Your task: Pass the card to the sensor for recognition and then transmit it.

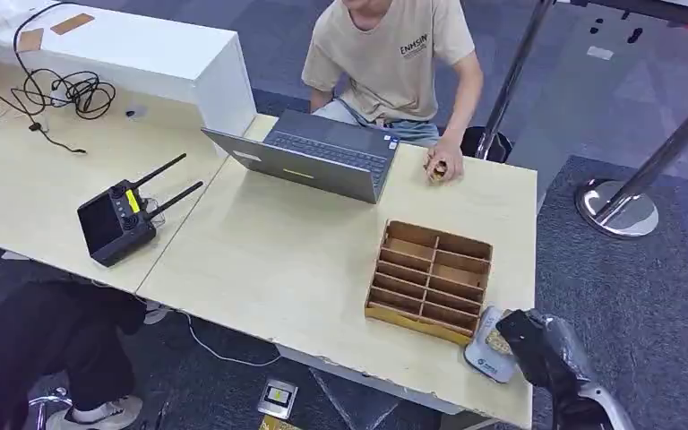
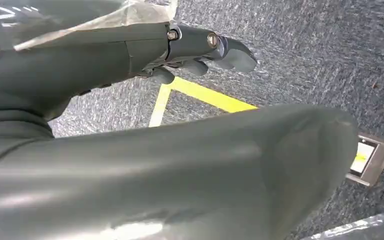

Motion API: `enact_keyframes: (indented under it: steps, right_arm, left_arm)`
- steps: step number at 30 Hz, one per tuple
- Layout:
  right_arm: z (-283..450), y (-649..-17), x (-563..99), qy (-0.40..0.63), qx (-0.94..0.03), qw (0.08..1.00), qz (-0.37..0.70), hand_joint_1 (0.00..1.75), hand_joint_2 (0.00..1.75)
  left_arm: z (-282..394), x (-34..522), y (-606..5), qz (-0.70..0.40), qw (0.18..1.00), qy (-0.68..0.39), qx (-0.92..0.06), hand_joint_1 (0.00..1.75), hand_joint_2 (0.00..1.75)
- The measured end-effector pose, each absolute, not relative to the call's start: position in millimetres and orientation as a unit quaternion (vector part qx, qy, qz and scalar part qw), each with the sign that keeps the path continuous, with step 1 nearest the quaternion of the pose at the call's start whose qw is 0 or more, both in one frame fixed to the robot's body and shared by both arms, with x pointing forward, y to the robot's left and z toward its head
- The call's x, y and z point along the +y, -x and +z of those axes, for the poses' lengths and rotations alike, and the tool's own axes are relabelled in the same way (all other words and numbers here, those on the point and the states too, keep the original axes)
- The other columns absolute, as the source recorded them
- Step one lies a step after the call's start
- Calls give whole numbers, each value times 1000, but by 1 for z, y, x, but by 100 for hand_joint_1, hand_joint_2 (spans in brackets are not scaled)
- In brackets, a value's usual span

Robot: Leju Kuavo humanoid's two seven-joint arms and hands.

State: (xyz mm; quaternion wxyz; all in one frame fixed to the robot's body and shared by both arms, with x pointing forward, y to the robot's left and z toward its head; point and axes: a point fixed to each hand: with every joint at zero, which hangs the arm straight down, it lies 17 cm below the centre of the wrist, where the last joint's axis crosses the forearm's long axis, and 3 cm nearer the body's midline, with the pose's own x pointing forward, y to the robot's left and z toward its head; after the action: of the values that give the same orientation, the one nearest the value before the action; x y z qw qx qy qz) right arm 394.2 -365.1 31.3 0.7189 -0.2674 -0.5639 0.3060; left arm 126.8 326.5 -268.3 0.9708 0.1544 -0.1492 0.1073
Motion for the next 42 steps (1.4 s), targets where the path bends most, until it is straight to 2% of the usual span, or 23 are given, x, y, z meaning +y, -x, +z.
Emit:
enact_keyframes:
  steps: [16, 42]
  right_arm:
    - [-13, -392, -357, 226, -541, 749, 308, 175, 175]
    - [-22, -405, -352, 227, -593, 733, 243, 175, 175]
  left_arm:
    - [-268, 325, -128, 93, 972, -153, -153, 0, 0]
    - [-269, 327, -125, 87, 973, -162, -142, 0, 0]
